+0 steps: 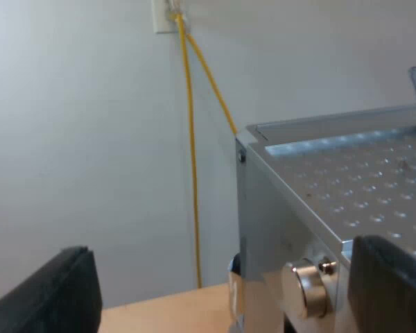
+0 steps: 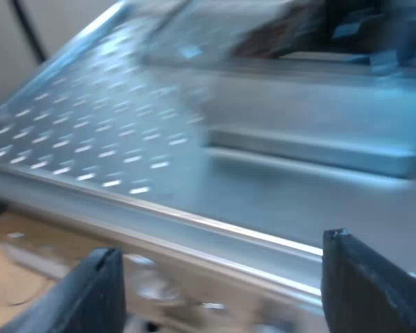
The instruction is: Pour the beans into the coffee machine
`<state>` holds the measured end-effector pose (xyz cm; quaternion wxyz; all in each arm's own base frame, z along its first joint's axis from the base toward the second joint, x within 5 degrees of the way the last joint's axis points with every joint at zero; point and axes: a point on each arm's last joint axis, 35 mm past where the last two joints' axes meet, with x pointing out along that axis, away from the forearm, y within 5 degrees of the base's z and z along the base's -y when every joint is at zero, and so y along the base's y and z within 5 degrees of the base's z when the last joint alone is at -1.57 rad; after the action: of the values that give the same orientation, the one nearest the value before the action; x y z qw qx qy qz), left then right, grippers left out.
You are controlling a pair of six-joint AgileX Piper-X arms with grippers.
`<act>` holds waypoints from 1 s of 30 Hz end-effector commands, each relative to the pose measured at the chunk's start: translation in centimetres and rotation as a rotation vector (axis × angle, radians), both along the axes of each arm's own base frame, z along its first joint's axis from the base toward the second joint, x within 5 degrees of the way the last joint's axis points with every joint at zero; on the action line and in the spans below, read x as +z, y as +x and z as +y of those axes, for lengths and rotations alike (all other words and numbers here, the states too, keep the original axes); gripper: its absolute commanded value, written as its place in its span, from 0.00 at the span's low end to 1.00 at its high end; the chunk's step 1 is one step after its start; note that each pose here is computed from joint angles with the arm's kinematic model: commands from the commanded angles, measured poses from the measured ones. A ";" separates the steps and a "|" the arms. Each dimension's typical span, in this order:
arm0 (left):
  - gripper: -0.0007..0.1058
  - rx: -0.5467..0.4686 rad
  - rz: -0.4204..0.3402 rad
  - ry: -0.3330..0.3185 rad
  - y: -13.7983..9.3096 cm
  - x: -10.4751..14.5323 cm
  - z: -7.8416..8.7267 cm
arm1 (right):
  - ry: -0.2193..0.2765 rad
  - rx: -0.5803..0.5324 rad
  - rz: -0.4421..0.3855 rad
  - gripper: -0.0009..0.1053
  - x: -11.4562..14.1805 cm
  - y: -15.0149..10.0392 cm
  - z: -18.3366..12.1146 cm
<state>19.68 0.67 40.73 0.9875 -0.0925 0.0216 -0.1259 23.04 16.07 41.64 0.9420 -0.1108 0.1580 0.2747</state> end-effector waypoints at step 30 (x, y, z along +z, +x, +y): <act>0.72 0.049 -0.043 0.046 -8.6 2.8 -0.9 | -0.155 -0.446 -0.061 0.59 4.8 -9.7 -15.5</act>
<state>11.59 -0.06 43.04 0.9926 -0.0685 0.0142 -0.0993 13.94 0.64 45.82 0.9712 -0.1456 0.1838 0.0423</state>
